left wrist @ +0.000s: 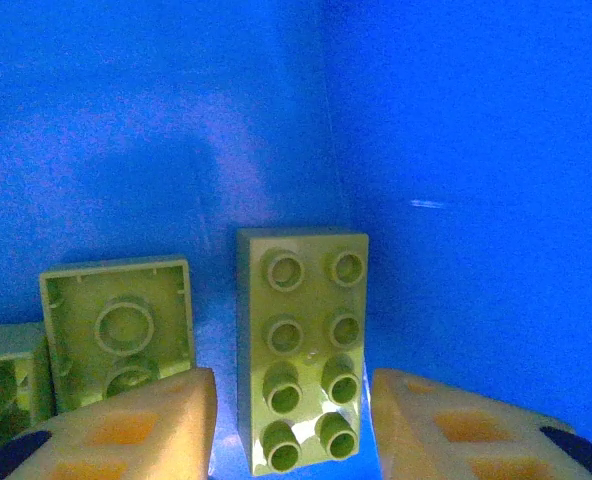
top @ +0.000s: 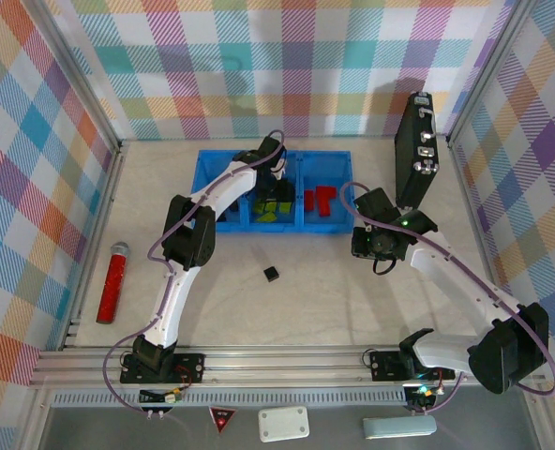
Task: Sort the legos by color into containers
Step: Place the lego in the container.
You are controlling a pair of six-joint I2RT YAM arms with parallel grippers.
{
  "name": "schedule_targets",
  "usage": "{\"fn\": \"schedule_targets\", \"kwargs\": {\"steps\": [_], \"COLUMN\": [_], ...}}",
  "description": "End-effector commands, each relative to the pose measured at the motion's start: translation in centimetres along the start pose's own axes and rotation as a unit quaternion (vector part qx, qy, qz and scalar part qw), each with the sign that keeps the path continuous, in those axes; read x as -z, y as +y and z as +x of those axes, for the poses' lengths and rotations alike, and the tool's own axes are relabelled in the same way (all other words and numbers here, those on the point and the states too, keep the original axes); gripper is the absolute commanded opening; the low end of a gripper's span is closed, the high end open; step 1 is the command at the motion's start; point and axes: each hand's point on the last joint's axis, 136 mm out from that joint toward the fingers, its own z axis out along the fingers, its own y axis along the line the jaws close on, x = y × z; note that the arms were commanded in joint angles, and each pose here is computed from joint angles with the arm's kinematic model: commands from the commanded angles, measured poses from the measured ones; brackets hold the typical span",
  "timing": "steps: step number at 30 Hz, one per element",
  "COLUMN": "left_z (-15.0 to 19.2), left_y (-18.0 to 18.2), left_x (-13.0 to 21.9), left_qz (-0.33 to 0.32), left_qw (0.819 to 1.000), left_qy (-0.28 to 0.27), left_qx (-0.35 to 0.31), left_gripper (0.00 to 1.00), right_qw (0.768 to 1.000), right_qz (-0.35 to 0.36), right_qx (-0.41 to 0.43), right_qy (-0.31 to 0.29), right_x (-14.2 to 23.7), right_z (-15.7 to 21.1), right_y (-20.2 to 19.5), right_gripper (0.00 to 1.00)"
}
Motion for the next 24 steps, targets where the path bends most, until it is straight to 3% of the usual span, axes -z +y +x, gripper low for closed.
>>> {"fn": "schedule_targets", "kwargs": {"steps": [1,15,24], "left_z": [-0.9,-1.7,-0.4], "left_y": [-0.7,-2.3,0.1], "left_x": [1.6,9.1,13.6], "left_qz": [0.009,0.021,0.022], "left_qw": [1.0,0.998,0.997], "left_qy": [-0.012,-0.058,-0.076], "left_qx": [-0.007,-0.012,0.014], "left_gripper": [0.45,0.45,0.45], "right_qw": [1.0,0.998,0.997], "right_qz": [-0.006,-0.057,-0.069], "right_qx": [-0.015,-0.01,0.022], "right_qy": [-0.002,0.021,0.039], "right_x": [0.6,-0.3,-1.5], "right_z": [0.2,0.6,1.2], "right_y": [-0.1,2.8,6.3], "right_gripper": [0.32,0.32,0.32]}}
